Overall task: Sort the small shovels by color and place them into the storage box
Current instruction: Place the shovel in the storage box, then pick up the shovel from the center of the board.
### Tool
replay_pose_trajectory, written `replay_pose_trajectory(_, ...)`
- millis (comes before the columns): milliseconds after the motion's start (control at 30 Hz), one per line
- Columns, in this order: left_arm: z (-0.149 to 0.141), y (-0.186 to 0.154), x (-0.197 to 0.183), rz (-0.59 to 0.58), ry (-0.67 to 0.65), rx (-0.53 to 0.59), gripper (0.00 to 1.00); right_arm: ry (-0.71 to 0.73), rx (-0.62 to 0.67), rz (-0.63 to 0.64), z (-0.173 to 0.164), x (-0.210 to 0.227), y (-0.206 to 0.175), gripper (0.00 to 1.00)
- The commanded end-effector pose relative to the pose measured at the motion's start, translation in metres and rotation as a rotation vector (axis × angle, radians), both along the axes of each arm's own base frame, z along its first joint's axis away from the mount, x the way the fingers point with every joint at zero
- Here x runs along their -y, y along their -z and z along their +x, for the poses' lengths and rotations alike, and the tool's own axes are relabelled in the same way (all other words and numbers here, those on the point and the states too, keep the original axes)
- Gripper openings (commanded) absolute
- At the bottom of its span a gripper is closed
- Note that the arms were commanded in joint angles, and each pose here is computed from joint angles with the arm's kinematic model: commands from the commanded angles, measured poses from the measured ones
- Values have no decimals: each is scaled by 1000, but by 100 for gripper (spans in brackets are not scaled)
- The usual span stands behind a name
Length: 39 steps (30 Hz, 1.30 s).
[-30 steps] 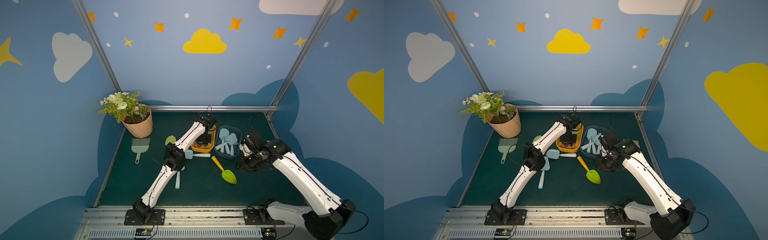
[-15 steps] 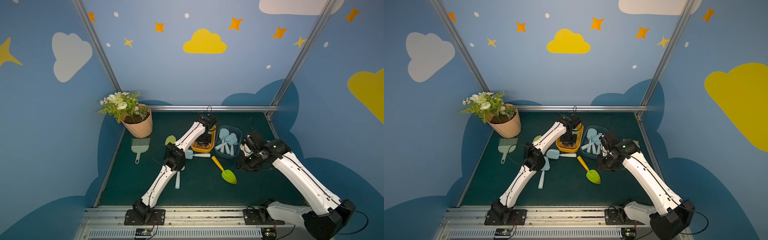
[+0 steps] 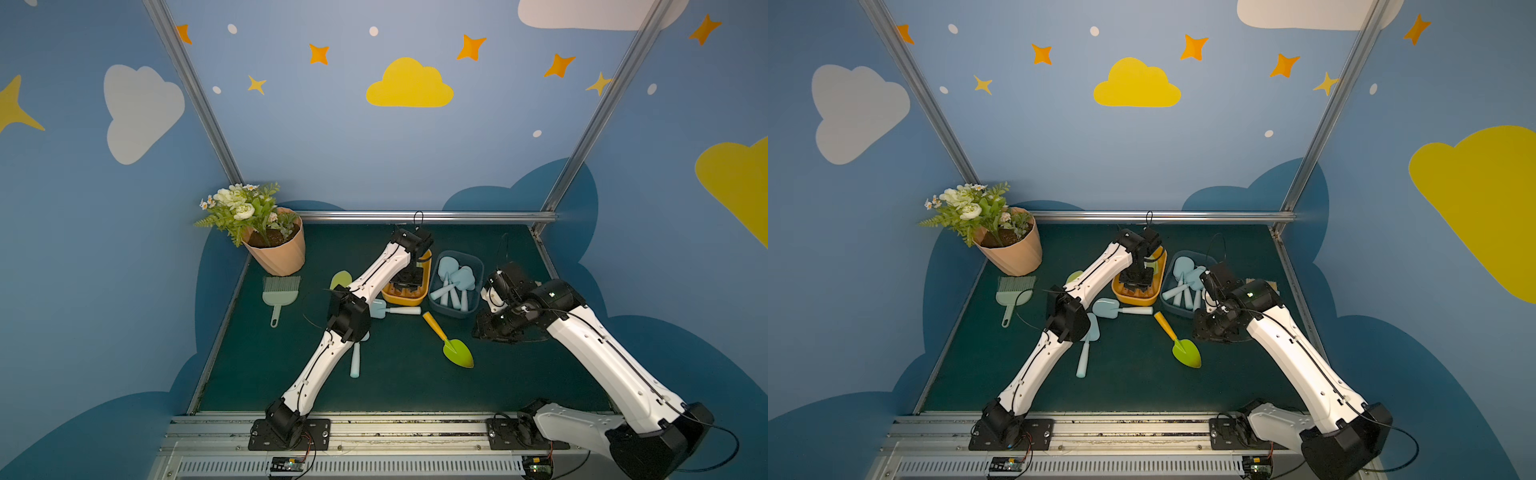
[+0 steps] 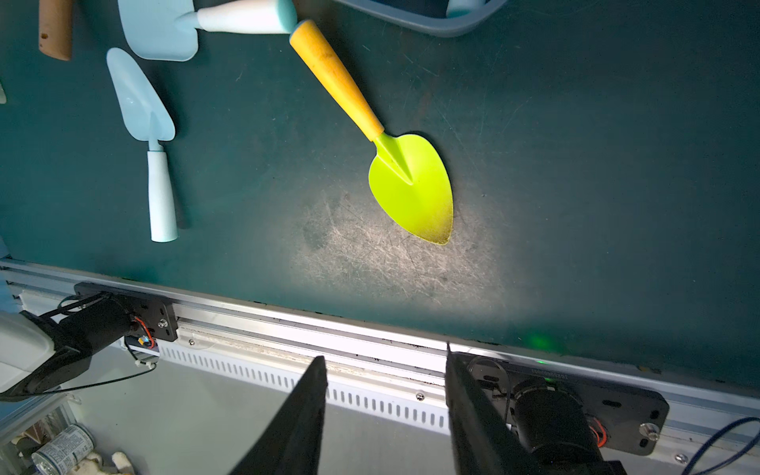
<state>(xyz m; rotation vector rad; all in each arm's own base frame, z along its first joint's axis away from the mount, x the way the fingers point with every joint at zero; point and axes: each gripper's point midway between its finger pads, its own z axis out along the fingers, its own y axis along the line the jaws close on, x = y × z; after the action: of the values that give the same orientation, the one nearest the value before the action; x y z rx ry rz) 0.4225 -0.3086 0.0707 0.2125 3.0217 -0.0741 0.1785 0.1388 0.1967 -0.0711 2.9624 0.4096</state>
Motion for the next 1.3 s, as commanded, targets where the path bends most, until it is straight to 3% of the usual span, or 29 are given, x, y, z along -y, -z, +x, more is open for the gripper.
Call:
replay_pose_trajectory(0,3,-69,0,-40,35,144,27,-8,29,13,1,1,-8,48)
replay_pose_trajectory(200,-7,-147,-19,-28,39,303,34,7,54,25,11,-5,-20,48)
replay_pose_trajectory(433,-50,-212,-84,64,-55,391,37,30,73,41,27,-28,-33,47)
replay_pose_trajectory(600,-92,-214,-139,142,-147,403,38,47,67,17,29,-48,-32,48)
replay_pose_trajectory(733,-123,-204,-185,118,-261,422,39,18,48,25,28,-80,-21,48)
replay_pose_trajectory(1033,-189,-189,-278,62,-518,435,41,-148,-29,80,-3,-208,20,50)
replay_pose_trajectory(1267,-216,-189,-308,72,-599,432,43,-219,-125,83,-29,-290,55,52)
